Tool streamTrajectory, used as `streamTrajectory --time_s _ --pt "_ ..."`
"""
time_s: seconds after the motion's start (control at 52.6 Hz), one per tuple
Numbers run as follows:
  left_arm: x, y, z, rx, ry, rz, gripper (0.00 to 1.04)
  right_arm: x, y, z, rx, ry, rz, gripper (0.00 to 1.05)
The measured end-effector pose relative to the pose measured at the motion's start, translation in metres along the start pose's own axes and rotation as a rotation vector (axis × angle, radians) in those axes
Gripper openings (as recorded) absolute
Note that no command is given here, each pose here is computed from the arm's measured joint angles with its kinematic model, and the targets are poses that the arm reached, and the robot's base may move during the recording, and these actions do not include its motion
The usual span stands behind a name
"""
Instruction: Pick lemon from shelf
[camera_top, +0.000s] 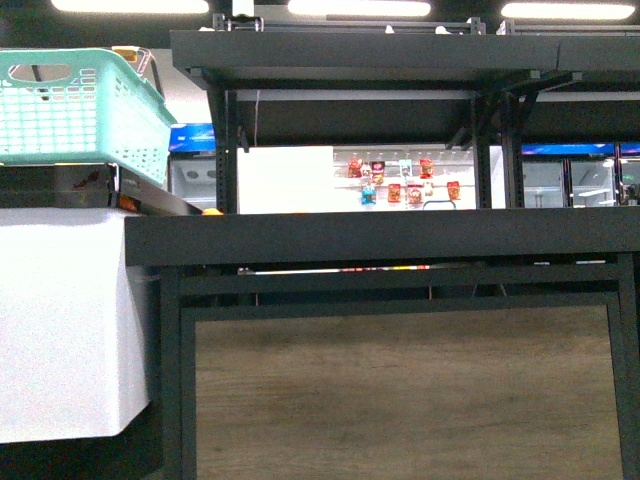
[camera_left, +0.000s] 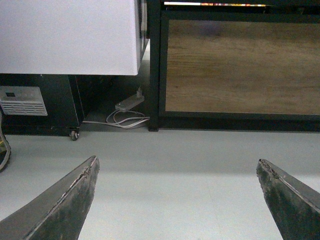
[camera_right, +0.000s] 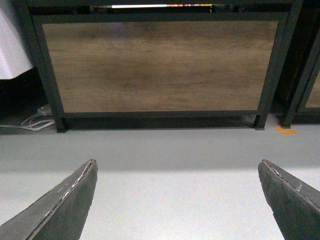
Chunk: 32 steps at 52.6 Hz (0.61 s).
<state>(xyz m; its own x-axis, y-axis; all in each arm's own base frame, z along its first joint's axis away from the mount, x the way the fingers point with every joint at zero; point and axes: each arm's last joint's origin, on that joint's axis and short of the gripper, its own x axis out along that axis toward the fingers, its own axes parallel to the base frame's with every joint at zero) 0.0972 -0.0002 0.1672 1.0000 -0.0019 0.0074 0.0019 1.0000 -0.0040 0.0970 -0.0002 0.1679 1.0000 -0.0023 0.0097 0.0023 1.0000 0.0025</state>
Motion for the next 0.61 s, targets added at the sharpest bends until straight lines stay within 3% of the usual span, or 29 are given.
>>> streamTrajectory --time_s 0.609 --pt "0.0 0.0 0.0 0.0 0.0 0.0 0.97 0.0 0.0 0.0 0.0 0.0 0.0 0.97"
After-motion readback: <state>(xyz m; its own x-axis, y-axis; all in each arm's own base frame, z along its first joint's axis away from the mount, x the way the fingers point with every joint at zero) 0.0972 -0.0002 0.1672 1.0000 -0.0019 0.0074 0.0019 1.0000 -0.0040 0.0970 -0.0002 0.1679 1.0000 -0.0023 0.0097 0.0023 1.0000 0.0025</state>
